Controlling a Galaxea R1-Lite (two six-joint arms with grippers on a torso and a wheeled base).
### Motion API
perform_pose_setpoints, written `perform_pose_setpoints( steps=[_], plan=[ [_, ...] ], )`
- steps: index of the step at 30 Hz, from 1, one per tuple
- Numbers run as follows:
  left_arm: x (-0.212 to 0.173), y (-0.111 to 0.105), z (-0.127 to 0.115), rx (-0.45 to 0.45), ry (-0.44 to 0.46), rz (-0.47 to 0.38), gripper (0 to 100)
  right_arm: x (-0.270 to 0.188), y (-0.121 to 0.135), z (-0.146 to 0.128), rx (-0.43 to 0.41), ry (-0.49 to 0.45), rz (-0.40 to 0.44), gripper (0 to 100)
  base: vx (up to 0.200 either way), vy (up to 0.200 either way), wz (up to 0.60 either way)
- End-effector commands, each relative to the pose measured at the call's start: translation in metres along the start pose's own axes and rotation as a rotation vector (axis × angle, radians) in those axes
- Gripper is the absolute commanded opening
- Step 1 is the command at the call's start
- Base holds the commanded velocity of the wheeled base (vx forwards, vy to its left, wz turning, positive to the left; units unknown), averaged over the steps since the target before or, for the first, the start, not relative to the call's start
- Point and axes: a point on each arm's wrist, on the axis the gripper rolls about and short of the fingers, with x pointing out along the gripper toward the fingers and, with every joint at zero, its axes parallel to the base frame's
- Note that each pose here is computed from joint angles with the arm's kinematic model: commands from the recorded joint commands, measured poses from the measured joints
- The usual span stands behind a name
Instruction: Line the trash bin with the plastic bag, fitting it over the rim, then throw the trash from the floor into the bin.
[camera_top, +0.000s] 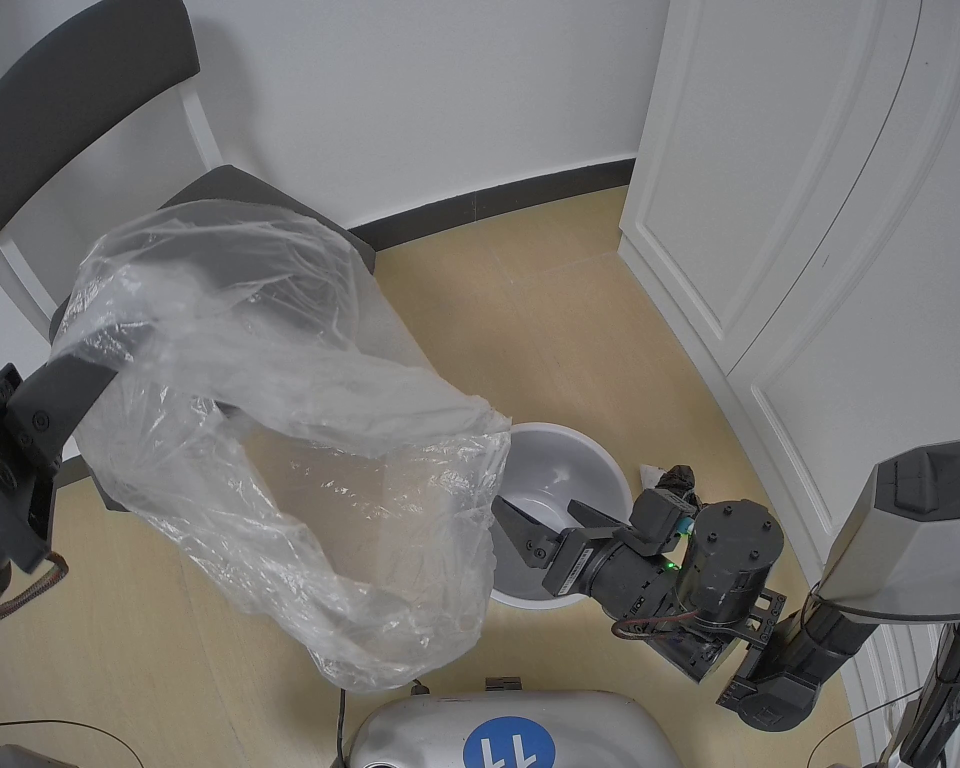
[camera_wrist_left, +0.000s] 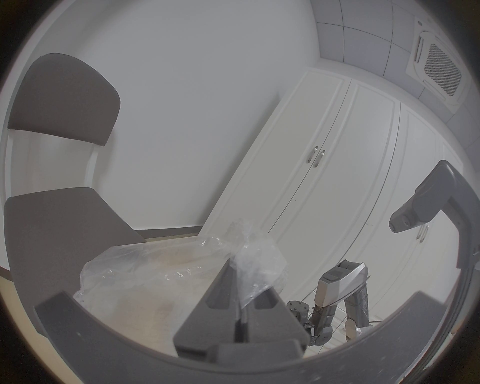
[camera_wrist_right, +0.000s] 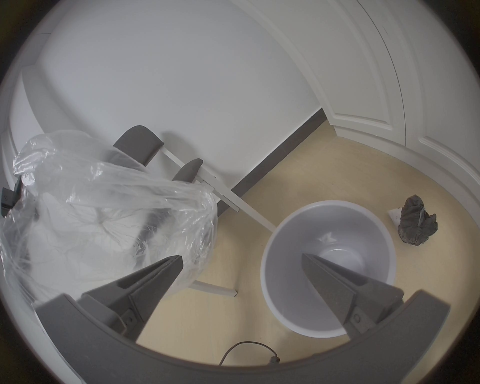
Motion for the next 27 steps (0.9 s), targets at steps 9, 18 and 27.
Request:
perform_pose_setpoints(
  steps=[9,18,27],
  plan=[
    [0.001,0.000,0.000,-0.002,0.000,-0.004,0,-0.011,0.013,0.002,0.001,0.000,0.047,100,0.000,0.000,0.00],
    [0.002,0.000,0.001,-0.006,-0.009,-0.005,0,-0.033,0.027,0.019,-0.032,-0.030,0.102,100,0.000,0.000,0.00],
    [0.002,0.000,0.002,-0.007,-0.015,-0.006,0,-0.023,0.017,-0.010,-0.049,0.060,0.064,100,0.000,0.000,0.00]
  ],
)
